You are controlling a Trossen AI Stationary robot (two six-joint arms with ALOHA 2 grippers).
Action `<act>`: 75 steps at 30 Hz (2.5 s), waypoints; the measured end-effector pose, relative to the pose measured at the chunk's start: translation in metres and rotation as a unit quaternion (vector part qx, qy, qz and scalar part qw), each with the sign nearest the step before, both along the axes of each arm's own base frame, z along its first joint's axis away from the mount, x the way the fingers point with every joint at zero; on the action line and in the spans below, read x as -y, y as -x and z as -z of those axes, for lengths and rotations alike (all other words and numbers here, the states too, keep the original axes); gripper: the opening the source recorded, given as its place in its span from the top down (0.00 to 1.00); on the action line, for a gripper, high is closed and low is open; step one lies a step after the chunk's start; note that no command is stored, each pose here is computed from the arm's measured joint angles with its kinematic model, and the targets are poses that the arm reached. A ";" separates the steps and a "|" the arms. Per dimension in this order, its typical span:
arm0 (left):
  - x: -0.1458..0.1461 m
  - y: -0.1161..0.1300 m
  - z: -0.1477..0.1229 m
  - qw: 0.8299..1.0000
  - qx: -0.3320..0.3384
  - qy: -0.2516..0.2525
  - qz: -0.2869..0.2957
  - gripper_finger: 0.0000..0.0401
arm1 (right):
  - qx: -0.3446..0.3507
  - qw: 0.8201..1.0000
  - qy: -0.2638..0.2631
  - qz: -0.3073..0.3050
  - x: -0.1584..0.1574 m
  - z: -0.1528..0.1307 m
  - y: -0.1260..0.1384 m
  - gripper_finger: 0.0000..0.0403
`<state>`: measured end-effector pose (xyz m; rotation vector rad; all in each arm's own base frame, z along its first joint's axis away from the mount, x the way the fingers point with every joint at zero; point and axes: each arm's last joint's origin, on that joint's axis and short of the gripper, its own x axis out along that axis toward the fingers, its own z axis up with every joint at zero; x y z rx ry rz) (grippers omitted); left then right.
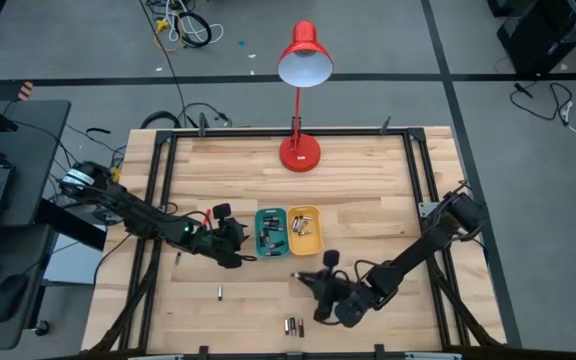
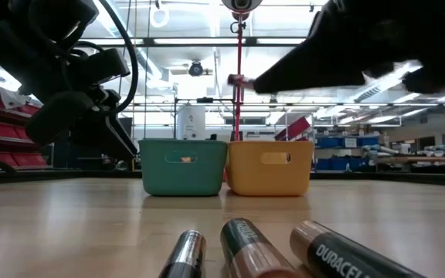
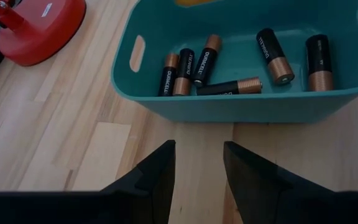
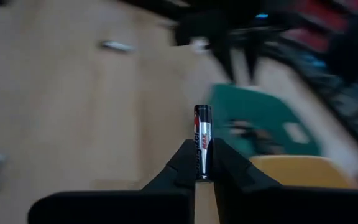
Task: Sort batteries
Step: Put the white battery into the yellow bin, then put the black battery into the blue bin
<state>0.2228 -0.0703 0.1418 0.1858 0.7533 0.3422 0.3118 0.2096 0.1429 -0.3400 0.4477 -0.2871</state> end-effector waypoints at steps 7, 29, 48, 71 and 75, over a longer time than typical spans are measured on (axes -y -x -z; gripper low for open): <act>0.000 0.000 0.000 1.000 0.000 0.000 0.000 0.62 | -0.005 0.996 -0.015 0.083 0.025 -0.017 0.006 0.93; 0.000 0.001 0.001 1.000 -0.005 -0.001 -0.001 0.62 | -0.024 0.974 -0.137 0.178 0.069 -0.021 -0.002 0.60; -0.004 0.008 0.006 0.999 -0.035 -0.020 -0.029 0.62 | -0.088 0.969 -0.200 -0.113 -0.007 -0.030 0.021 0.33; -0.003 0.008 0.007 0.999 -0.036 0.014 -0.030 0.62 | -0.061 0.959 -0.242 -0.134 -0.061 0.065 0.006 0.02; -0.003 0.009 0.007 0.999 -0.038 0.018 -0.030 0.62 | -0.058 0.960 -0.237 -0.140 -0.067 0.069 -0.006 0.01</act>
